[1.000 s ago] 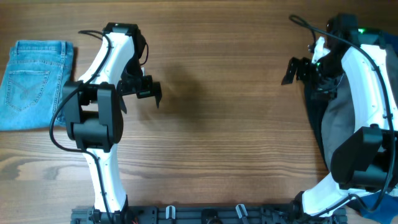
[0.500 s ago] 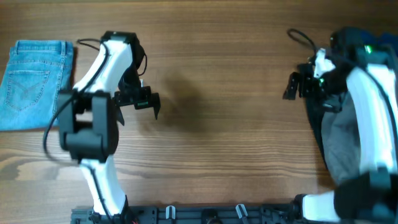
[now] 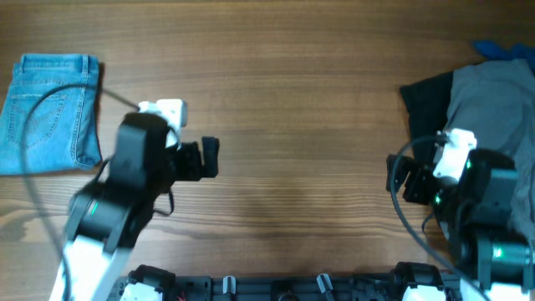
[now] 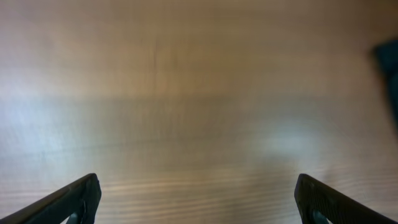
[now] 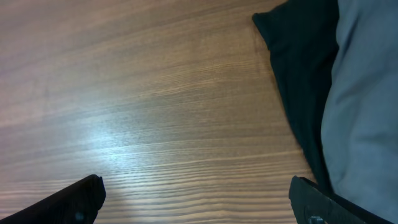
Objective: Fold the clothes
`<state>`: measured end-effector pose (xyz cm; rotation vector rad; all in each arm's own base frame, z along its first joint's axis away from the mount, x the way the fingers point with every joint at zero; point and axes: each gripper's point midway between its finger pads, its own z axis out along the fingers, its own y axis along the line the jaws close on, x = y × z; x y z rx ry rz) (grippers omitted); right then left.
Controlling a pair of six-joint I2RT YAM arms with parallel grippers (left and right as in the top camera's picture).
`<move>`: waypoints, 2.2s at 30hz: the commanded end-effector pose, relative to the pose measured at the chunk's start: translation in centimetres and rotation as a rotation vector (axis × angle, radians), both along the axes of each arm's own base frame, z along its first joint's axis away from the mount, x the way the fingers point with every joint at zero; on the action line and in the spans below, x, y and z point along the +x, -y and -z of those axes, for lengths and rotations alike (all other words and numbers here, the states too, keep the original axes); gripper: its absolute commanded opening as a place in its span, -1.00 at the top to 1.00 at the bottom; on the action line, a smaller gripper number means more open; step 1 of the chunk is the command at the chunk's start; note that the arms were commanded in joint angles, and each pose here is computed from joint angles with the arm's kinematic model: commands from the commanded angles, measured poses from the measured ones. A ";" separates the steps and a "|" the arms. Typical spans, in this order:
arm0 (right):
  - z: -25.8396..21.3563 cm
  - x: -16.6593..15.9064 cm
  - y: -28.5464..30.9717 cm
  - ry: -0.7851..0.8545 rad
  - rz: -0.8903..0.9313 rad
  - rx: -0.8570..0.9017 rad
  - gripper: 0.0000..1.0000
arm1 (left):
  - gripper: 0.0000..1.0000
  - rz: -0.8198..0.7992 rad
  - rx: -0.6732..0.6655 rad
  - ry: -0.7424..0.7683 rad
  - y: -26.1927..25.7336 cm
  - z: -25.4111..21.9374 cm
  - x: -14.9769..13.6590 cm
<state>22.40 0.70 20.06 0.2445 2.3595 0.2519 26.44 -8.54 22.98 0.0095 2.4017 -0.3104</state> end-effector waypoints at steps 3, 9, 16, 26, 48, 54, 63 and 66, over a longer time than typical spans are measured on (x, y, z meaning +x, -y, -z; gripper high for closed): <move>0.3 -0.6 0.2 -0.008 0.168 0.145 -0.99 | -1.00 -0.039 -0.022 0.157 -1.1 -3.2 -1.1; 0.7 -0.4 0.2 -0.032 0.193 0.168 -0.99 | -1.00 -0.039 -0.030 0.180 -1.3 -3.8 -1.7; 1.4 -0.1 0.2 -0.069 0.196 0.169 -0.99 | -1.00 -0.039 -0.017 0.141 -1.3 -3.0 -1.9; 0.6 -0.4 0.2 -0.027 0.192 0.168 -0.99 | -1.00 -0.039 -0.010 0.122 -1.4 -2.6 -2.1; -3.7 -0.9 -2.5 0.775 -0.114 -0.056 -0.99 | -1.00 -0.039 -0.010 0.122 -1.4 -2.6 -2.1; -4.9 0.2 -3.4 0.967 -0.188 -0.179 -0.99 | -1.00 -0.039 -0.010 0.122 -1.4 -2.6 -2.1; 1.5 1.9 -3.3 0.873 -0.185 -0.193 -0.99 | -1.00 -0.039 -0.010 0.122 -1.4 -2.6 -2.1; 2.3 1.9 -3.3 0.837 -0.182 -0.172 -0.99 | -1.00 -0.039 -0.010 0.122 -1.4 -2.6 -2.1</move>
